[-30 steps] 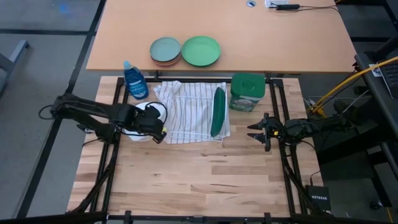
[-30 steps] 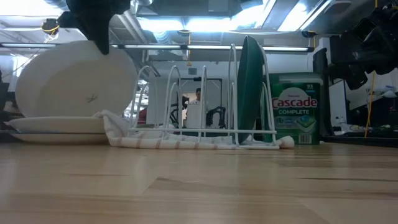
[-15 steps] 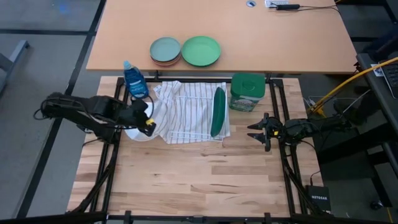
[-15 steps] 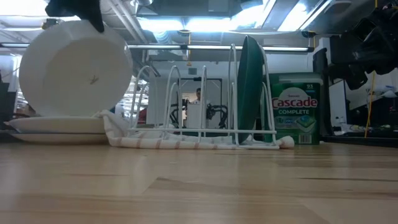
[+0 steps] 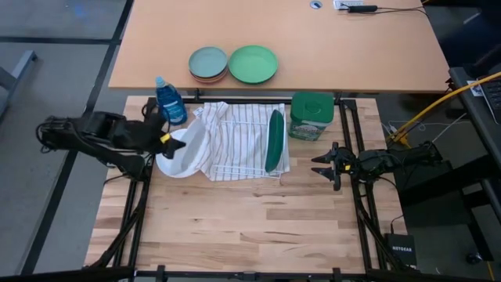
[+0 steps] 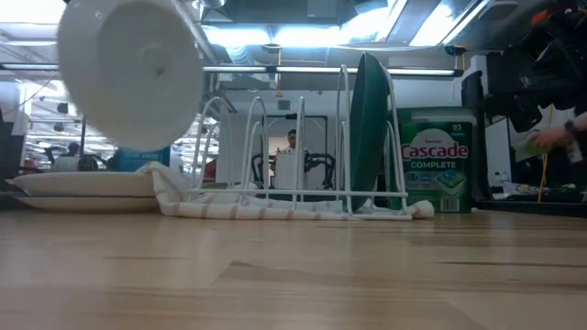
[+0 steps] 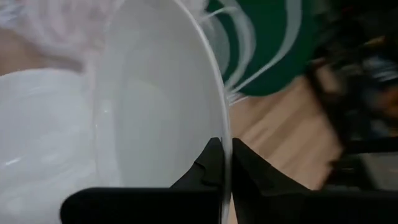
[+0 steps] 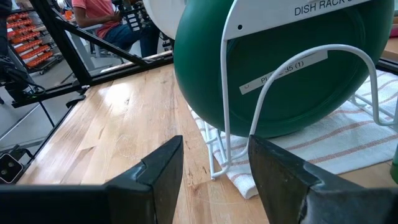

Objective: Sort dishes
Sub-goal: Put the white plate into the dish rack

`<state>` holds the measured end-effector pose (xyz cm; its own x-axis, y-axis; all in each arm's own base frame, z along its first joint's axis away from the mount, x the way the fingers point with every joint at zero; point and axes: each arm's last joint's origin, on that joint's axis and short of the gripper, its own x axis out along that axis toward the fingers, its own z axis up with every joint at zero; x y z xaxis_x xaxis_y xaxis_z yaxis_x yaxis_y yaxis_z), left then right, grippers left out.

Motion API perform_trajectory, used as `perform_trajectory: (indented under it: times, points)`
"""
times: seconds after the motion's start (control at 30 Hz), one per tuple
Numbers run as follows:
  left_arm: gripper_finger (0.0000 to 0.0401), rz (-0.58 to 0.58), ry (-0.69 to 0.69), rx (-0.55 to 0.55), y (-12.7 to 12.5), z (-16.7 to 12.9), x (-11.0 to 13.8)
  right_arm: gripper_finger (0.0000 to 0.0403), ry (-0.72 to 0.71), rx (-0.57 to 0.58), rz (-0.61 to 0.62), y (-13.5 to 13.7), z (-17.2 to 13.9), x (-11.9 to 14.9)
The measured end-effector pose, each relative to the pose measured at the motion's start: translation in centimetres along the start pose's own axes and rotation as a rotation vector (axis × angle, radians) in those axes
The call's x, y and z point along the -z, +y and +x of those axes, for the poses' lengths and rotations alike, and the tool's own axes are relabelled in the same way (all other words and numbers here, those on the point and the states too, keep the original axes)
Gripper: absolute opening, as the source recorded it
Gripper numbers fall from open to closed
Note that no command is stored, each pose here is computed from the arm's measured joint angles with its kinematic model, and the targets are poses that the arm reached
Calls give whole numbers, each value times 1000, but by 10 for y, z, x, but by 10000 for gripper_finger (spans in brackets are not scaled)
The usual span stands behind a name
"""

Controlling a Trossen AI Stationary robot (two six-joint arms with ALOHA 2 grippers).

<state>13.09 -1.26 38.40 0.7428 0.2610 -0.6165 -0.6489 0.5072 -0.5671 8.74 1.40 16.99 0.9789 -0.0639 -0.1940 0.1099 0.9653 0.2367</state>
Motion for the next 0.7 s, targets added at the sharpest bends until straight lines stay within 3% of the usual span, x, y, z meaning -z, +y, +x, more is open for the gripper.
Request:
perform_trajectory:
  times: [0.23,0.7]
  points:
    - [0,-7,-82,201,-10,-13,-10,186,0,0,0,0,0,0]
    - [0,82,-184,348,-25,-19,-19,186,0,0,0,0,0,0]
